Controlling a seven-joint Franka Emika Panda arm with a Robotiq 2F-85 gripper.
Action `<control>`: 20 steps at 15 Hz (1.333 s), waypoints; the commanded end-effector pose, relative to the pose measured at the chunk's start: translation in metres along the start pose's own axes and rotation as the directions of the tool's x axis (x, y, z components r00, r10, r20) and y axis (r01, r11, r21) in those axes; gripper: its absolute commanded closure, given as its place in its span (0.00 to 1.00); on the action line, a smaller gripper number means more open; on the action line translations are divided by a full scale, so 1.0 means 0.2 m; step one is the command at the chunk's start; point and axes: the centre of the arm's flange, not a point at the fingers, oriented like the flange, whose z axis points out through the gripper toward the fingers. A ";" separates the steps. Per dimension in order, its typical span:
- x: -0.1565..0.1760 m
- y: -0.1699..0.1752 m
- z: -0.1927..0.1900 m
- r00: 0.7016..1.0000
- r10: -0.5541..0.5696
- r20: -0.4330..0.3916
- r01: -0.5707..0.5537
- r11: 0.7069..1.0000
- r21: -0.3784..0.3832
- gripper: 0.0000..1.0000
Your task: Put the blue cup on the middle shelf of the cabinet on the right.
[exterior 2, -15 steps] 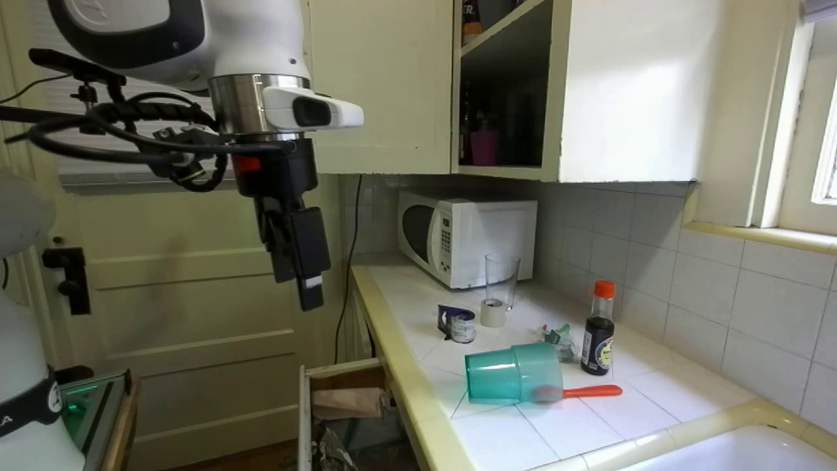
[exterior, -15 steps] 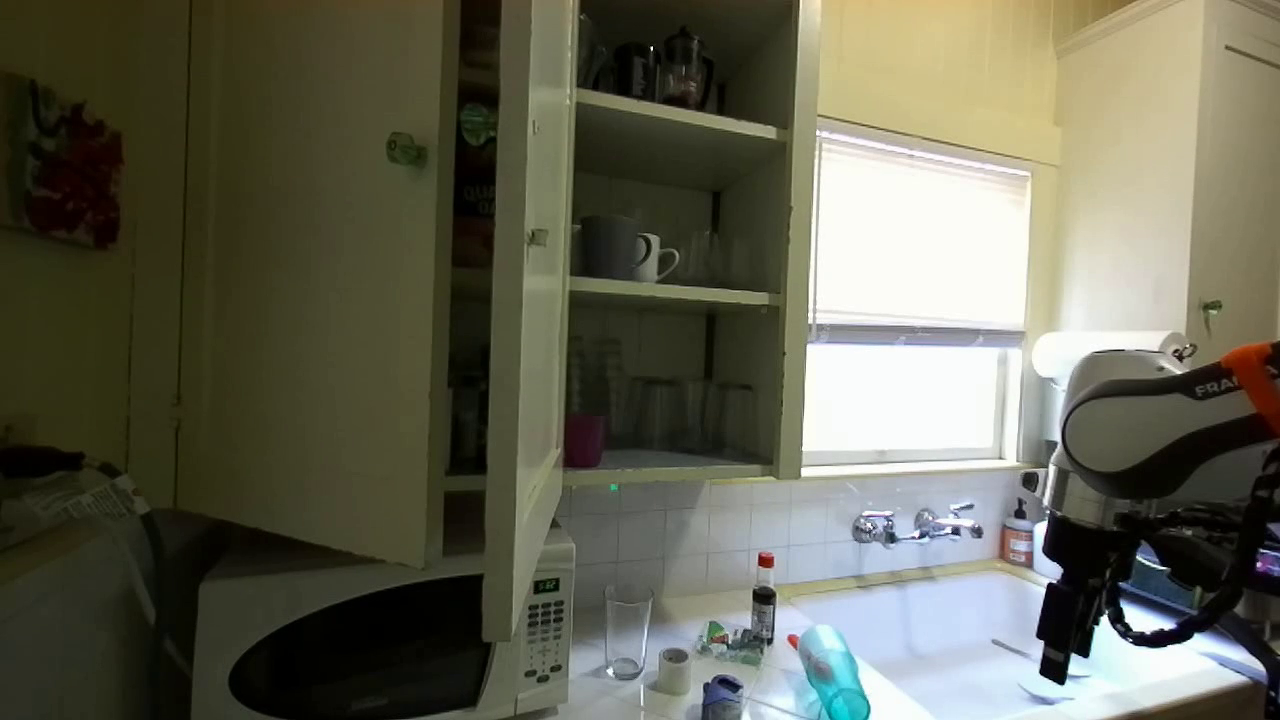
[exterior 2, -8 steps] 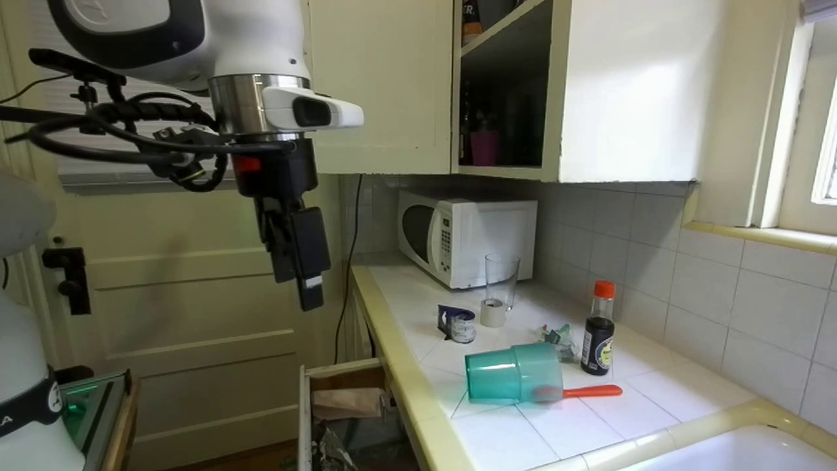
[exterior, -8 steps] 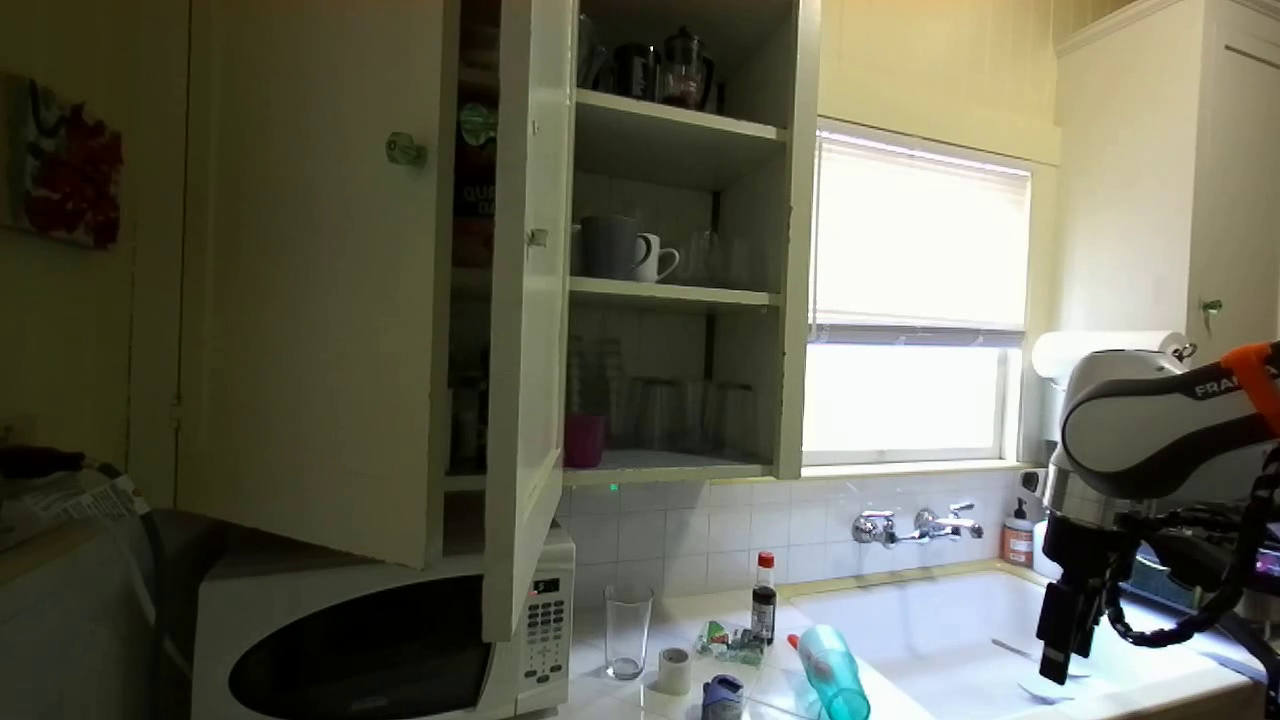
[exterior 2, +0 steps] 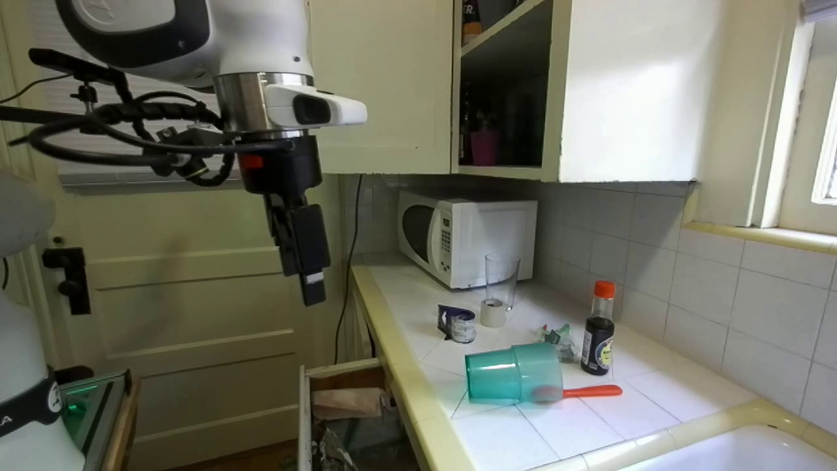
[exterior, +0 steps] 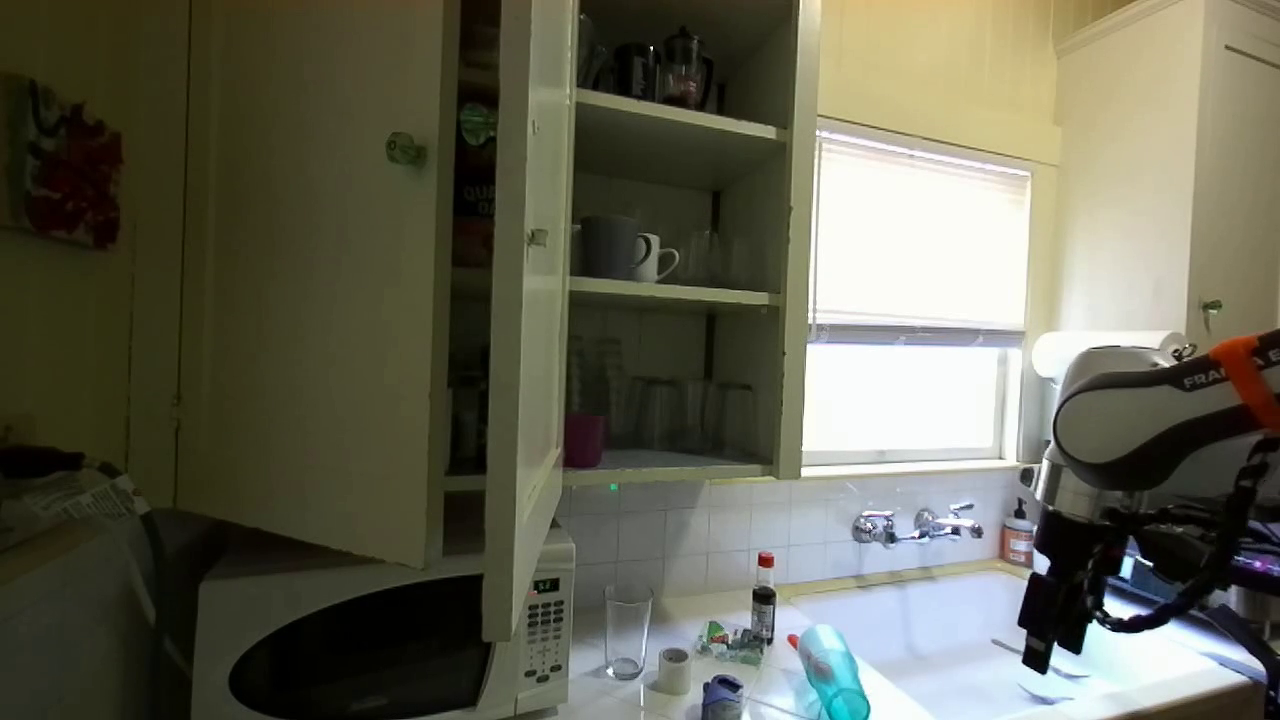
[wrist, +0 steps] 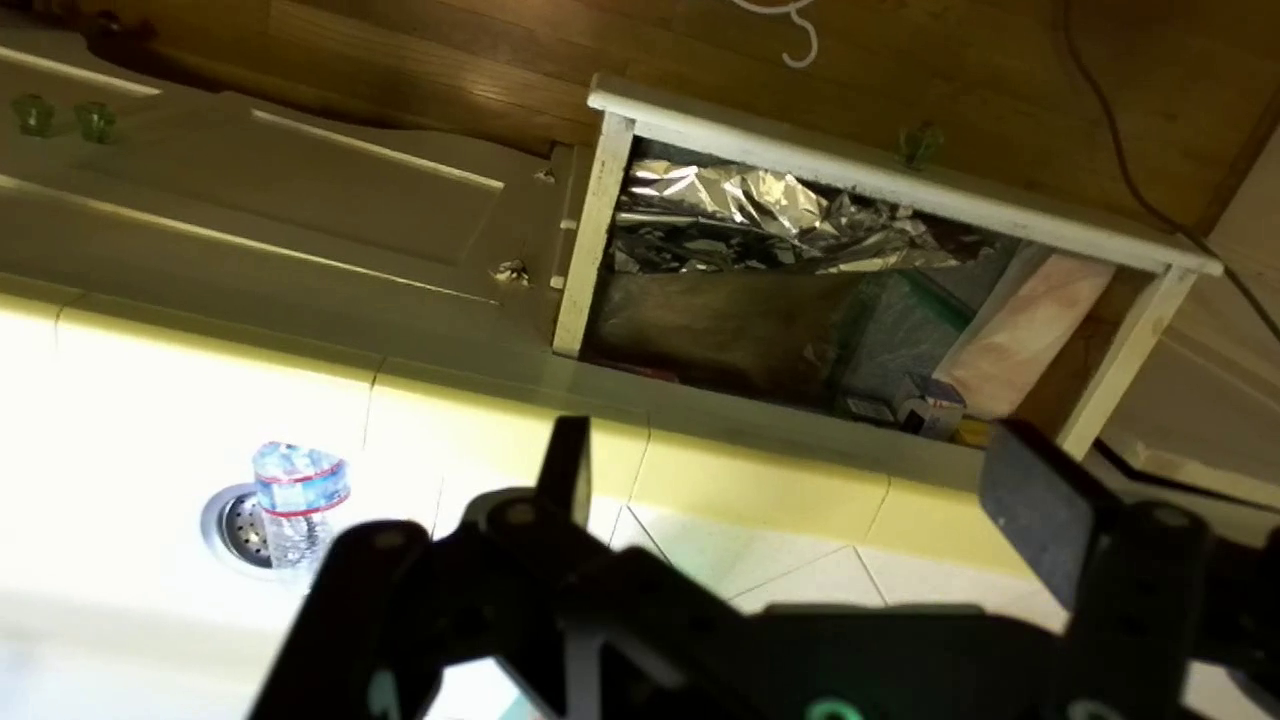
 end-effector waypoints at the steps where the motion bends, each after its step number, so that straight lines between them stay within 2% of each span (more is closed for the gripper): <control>1: 0.23 0.01 0.03 0.980 0.197 -0.038 -0.195 0.980 0.038 0.00; 5: 0.50 0.04 0.13 0.914 0.398 -0.074 -0.399 0.917 0.006 0.00; 9: 0.80 0.03 0.31 0.822 0.551 -0.143 -0.563 0.824 -0.060 0.00; 11: 0.93 0.02 0.43 0.786 0.592 -0.179 -0.613 0.784 -0.098 0.00; 13: 1.02 0.03 0.56 0.776 0.608 -0.166 -0.629 0.763 -0.149 0.00; 16: 1.07 0.05 0.72 0.789 0.606 -0.098 -0.612 0.764 -0.203 0.00; 17: 0.98 0.02 0.65 0.794 0.593 -0.134 -0.608 0.777 -0.163 0.00; 20: 1.00 0.03 0.70 0.796 0.592 -0.126 -0.606 0.777 -0.171 0.00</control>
